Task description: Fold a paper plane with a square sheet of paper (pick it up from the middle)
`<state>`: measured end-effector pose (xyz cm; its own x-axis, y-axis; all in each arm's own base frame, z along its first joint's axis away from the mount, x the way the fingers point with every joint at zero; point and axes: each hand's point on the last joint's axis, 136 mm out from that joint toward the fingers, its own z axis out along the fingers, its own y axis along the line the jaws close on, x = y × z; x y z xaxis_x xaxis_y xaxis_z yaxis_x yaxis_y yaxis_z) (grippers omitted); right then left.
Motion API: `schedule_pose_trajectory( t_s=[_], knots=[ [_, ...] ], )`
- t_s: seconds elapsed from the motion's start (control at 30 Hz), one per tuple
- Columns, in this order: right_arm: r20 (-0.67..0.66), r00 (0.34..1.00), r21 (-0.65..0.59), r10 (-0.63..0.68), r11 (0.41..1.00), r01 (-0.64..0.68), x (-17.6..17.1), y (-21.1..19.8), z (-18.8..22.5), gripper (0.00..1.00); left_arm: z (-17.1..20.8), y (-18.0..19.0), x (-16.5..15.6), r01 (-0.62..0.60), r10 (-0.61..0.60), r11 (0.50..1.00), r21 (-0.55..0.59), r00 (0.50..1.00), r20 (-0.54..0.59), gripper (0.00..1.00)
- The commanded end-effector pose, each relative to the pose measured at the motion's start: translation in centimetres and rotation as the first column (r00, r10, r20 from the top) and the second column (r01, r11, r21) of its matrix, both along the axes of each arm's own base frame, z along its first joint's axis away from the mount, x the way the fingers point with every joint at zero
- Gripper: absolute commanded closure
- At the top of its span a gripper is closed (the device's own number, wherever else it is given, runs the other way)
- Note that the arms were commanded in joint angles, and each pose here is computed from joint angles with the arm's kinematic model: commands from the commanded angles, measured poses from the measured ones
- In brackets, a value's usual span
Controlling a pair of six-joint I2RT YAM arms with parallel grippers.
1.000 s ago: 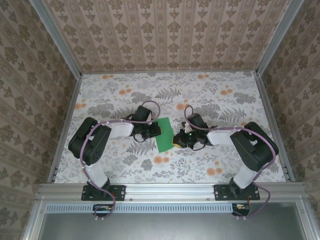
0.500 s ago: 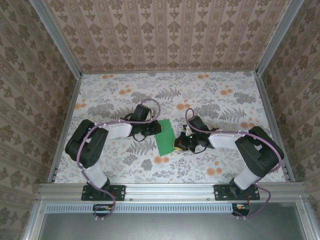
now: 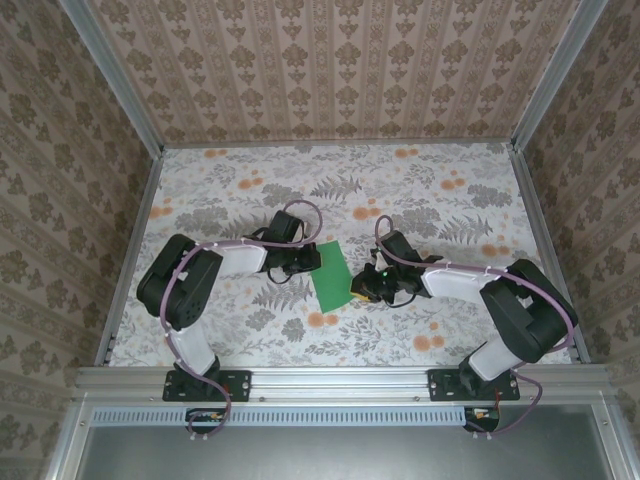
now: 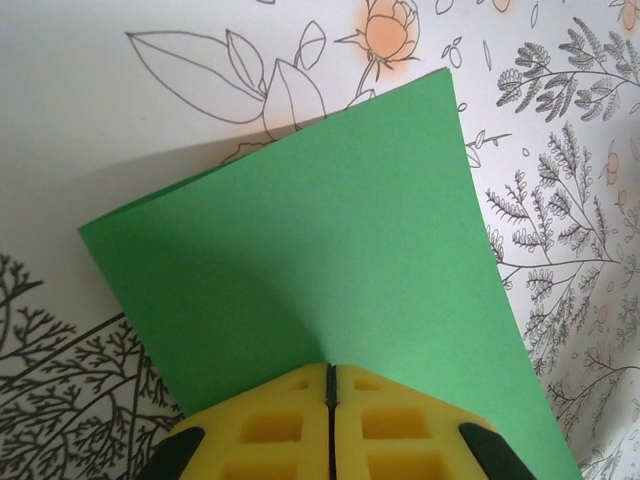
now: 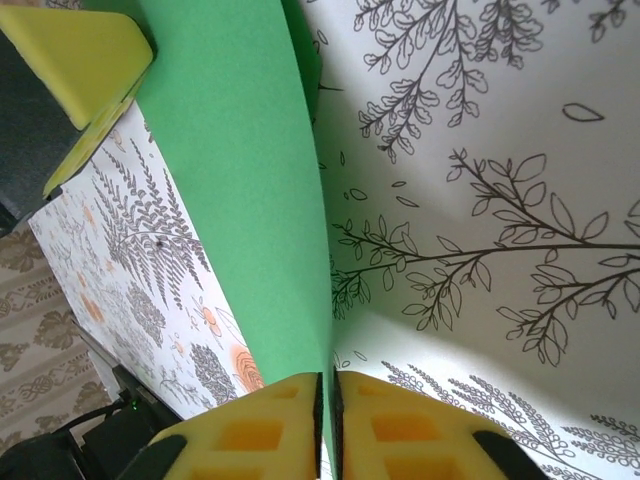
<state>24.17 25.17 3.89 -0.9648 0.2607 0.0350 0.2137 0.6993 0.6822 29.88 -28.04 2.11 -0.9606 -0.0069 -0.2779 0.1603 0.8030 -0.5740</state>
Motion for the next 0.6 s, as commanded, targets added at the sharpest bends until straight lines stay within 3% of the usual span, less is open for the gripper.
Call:
schedule_pose_trajectory(
  t_s=[0.0, 0.3, 0.57],
  knots=[
    [-0.012, 1.0, -0.038, -0.001, 0.999, 0.0, -0.6, -0.5, -0.3, 0.92, -1.9, 0.8, -0.7, 0.014, -0.013, 0.999, 0.045, 0.999, -0.032, 0.93],
    [0.077, 0.997, 0.073, 0.032, 0.997, -0.037, 1.5, 3.3, 1.7, 0.97, -2.3, 0.8, -0.9, 0.018, -0.017, 0.999, 0.047, 0.999, -0.041, 0.95],
    [0.075, 0.997, 0.076, -0.007, 0.997, 0.001, 3.9, 5.6, 0.5, 0.97, 0.0, 0.2, 0.3, 0.026, -0.026, 1.0, 0.004, 1.0, -0.001, 0.95]
  ],
)
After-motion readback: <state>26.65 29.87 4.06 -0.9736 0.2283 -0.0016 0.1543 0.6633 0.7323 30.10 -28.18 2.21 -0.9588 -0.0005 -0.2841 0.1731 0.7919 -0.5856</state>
